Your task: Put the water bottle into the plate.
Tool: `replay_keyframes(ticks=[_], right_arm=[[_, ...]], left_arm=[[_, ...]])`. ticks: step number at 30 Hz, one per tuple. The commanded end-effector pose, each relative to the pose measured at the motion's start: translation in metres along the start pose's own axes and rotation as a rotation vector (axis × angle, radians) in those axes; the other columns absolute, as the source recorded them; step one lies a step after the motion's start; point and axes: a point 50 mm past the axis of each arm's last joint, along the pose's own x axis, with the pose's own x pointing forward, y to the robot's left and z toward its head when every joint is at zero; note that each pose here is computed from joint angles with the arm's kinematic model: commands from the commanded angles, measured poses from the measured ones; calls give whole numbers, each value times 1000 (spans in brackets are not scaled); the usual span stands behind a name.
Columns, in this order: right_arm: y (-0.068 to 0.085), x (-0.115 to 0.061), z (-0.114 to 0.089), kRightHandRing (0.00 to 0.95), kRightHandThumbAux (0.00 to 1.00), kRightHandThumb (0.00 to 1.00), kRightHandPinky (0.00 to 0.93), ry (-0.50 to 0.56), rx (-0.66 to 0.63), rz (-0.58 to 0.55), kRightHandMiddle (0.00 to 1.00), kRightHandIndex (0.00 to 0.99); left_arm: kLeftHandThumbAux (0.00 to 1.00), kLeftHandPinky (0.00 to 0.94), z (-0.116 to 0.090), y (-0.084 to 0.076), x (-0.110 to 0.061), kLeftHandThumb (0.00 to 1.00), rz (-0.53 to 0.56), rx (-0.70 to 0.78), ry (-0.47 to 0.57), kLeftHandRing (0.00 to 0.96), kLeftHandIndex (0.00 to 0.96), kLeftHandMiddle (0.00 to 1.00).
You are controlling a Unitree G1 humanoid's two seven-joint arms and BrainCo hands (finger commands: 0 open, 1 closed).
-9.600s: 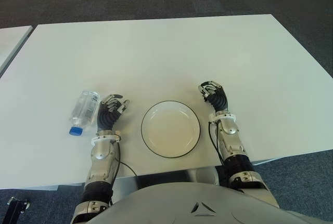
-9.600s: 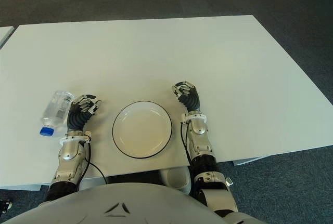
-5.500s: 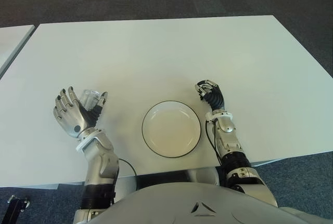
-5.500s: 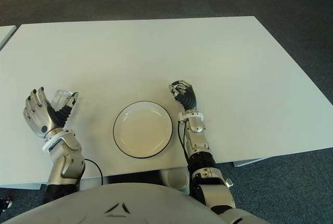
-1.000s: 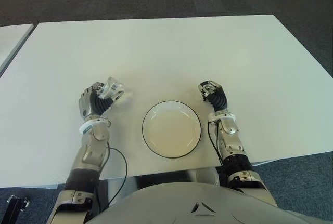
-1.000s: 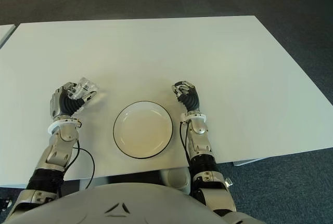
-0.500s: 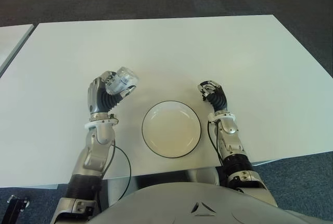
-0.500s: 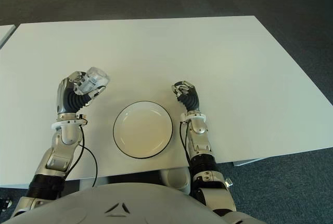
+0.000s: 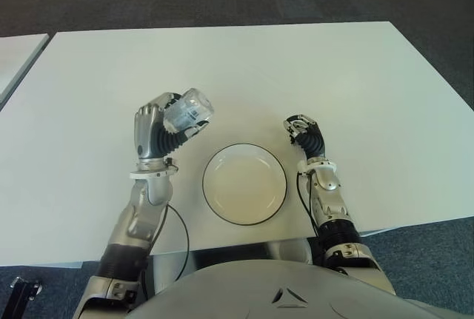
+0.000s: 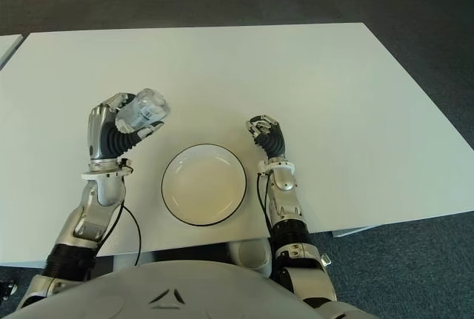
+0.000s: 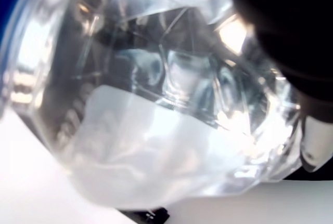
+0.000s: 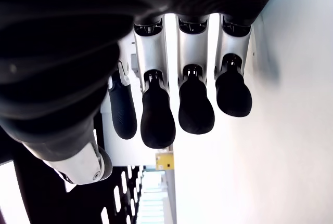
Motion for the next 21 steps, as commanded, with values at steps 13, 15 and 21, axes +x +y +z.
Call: replay_keyframes(ticks=[13,15,21], right_arm=[[2,-4,-9,747,728,703,732,62,1,-4,759,438],[2,-5,-9,747,728,703,733,62,3,-3,759,438],[2,-5,-9,748,728,703,730,58,11,-2,759,438]], left_arm=[[667,839,39,-30,5,853,-164,12,-239,864,398,540],[668,844,40,-32,5,853,-190,11,-253,865,398,540],[668,844,44,-39,3,852,-277,13,-288,865,397,541]])
